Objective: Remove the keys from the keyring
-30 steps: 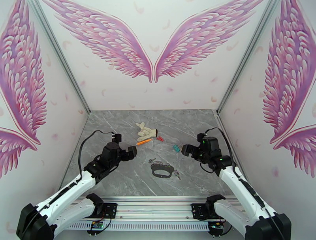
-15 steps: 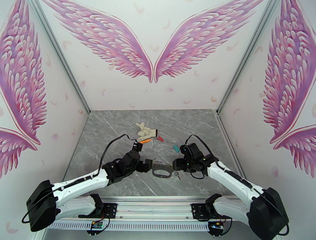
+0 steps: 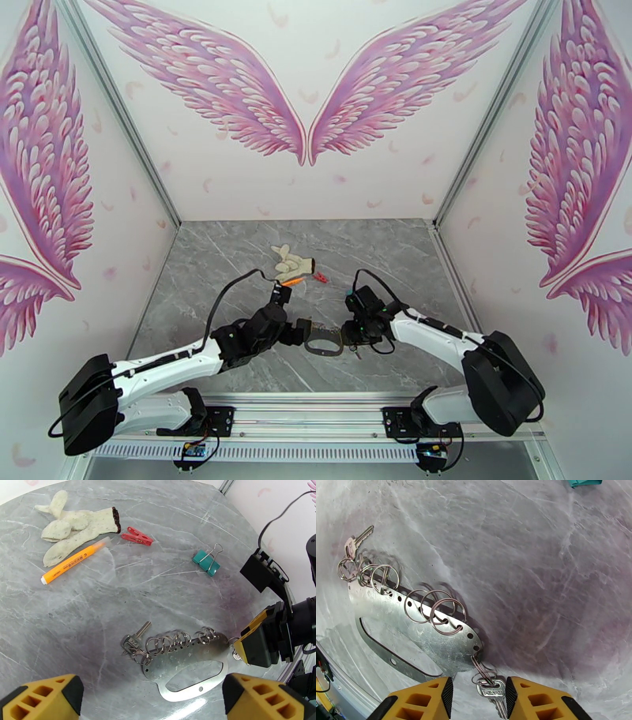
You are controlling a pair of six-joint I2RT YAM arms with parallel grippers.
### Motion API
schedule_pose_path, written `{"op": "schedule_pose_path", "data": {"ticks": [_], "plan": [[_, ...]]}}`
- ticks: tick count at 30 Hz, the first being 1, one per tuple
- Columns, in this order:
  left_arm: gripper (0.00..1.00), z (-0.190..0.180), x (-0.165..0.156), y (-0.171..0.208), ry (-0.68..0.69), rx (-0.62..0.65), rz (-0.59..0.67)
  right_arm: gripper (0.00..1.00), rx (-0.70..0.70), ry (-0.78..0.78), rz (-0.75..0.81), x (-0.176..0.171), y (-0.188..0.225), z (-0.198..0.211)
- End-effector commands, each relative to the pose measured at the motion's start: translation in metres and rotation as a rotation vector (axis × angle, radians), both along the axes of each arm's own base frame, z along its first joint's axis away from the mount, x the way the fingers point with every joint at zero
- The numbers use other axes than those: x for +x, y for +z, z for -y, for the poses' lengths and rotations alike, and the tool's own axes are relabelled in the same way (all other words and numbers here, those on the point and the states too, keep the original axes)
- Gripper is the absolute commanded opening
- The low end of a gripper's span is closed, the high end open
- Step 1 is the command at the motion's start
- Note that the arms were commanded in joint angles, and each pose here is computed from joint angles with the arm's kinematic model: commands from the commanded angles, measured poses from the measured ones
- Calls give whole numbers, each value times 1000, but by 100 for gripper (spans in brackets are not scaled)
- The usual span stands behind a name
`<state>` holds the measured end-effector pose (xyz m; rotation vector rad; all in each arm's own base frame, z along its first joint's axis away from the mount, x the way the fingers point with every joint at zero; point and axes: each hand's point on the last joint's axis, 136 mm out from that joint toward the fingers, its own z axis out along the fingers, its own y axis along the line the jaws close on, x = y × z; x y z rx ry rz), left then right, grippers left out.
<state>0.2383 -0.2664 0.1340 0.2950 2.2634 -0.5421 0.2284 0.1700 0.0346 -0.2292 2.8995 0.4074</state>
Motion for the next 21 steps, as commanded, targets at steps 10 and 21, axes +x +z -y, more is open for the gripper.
{"op": "schedule_pose_path", "data": {"ticks": [10, 21], "plan": [[99, 6, 2, 9, -9, 8, 46, 24, -41, 41, 28, 16, -5, -8], [98, 2, -3, 15, -15, -8, 89, 5, 23, 61, 57, 19, 19, -28]]}}
